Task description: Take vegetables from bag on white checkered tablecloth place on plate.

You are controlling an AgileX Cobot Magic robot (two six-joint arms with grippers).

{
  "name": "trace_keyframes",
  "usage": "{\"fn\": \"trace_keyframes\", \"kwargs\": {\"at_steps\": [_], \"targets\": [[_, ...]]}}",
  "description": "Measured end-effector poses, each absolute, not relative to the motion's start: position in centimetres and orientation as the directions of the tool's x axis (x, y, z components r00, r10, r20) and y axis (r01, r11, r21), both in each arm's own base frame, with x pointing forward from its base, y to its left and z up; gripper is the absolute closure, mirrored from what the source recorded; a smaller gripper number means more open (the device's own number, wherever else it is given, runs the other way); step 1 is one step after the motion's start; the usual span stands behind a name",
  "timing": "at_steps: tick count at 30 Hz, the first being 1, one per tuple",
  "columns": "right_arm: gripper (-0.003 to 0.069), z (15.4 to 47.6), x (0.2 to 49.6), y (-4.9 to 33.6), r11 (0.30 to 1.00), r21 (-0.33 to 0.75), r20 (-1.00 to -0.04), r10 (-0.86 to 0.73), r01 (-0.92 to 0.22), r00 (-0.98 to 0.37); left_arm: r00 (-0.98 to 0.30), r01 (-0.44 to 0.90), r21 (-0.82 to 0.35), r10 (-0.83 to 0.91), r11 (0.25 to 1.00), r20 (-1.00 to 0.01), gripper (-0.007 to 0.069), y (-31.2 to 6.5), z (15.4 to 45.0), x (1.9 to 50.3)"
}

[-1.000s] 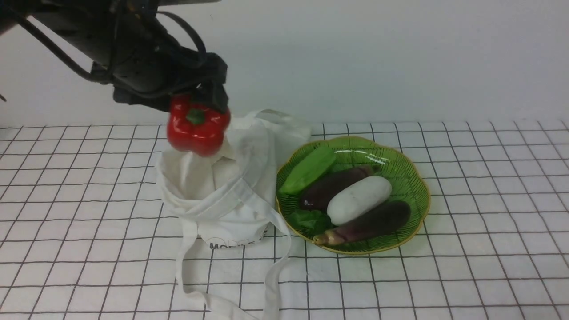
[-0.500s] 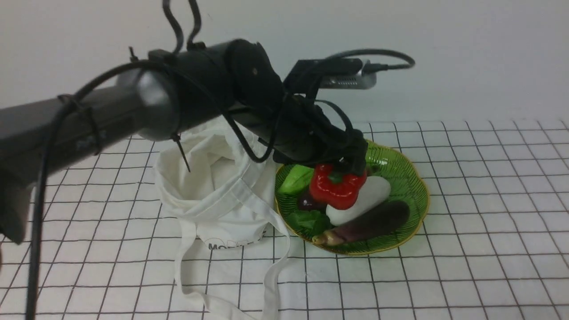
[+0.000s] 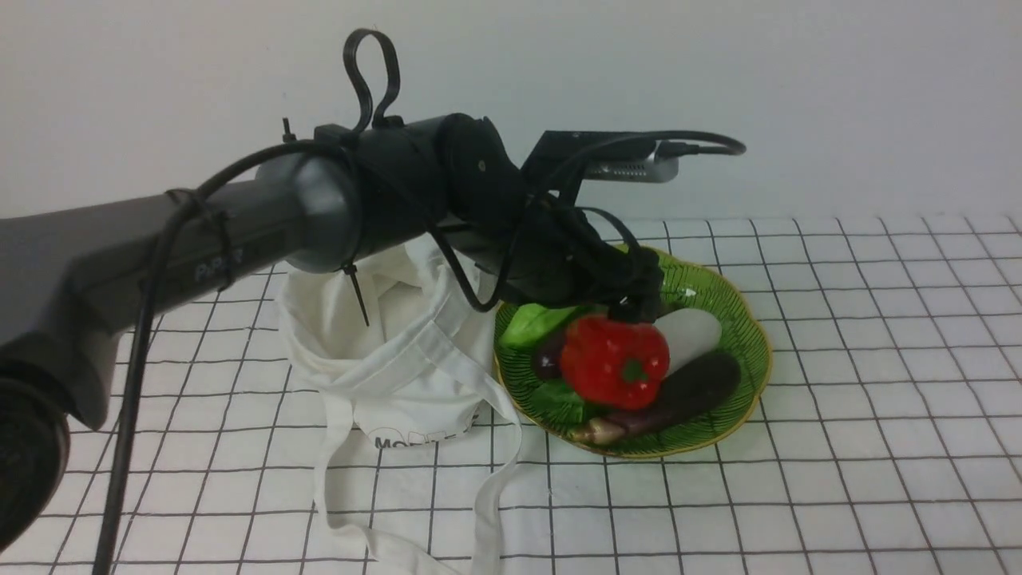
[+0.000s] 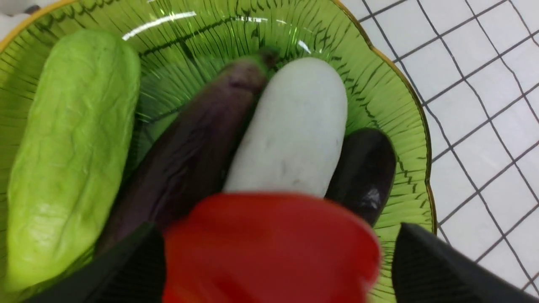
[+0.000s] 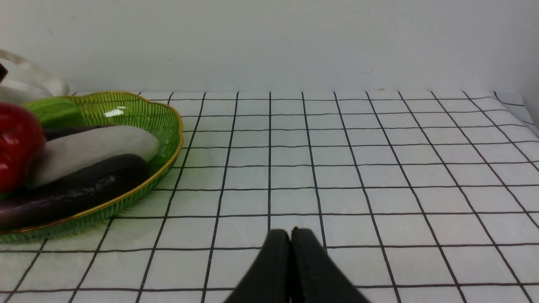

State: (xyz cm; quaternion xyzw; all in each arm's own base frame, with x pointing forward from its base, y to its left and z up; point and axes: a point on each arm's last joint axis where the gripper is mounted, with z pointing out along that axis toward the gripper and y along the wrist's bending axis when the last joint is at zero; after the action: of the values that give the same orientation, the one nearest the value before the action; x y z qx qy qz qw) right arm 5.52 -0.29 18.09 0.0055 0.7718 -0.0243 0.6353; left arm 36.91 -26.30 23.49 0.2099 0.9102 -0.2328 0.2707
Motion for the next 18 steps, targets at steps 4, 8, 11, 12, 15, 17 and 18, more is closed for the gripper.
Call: {"fn": "trace_keyframes", "kwargs": {"at_steps": [4, 8, 11, 12, 15, 17, 18], "targets": [[0.0676, 18.1, 5.5, -0.3, 0.999, -0.031, -0.981, -0.022, 0.039, -0.193, -0.760, 0.509, -0.308, 0.252, 0.804, -0.599, -0.0059, -26.3, 23.5, 37.0], [0.0676, 18.1, 5.5, -0.3, 0.999, -0.031, -0.981, -0.022, 0.039, -0.193, -0.759, 0.518, -0.309, 0.262, 0.798, -0.597, -0.0059, -26.2, 24.3, 36.6], [0.0676, 18.1, 5.5, -0.3, 0.999, -0.031, -0.981, -0.022, 0.039, -0.193, -0.732, 0.540, -0.310, 0.255, 0.783, -0.631, -0.0001, -25.5, 27.6, 35.5], [0.0676, 18.1, 5.5, -0.3, 0.999, -0.031, -0.981, -0.022, 0.039, -0.193, -0.722, 0.548, -0.311, 0.251, 0.777, -0.645, 0.0029, -25.0, 29.0, 34.9], [0.0676, 18.1, 5.5, -0.3, 0.999, -0.031, -0.981, -0.022, 0.039, -0.193, -0.697, 0.572, -0.302, 0.258, 0.763, -0.669, 0.0180, -23.1, 33.2, 32.9], [0.0676, 18.1, 5.5, -0.3, 0.999, -0.031, -0.981, -0.022, 0.039, -0.193, -0.689, 0.582, -0.295, 0.268, 0.757, -0.673, 0.0279, -22.0, 35.0, 31.8], [0.0676, 18.1, 5.5, -0.3, 0.999, -0.031, -0.981, -0.022, 0.039, -0.193, -0.679, 0.597, -0.278, 0.289, 0.752, -0.675, 0.0370, -20.7, 36.9, 30.4]]}}
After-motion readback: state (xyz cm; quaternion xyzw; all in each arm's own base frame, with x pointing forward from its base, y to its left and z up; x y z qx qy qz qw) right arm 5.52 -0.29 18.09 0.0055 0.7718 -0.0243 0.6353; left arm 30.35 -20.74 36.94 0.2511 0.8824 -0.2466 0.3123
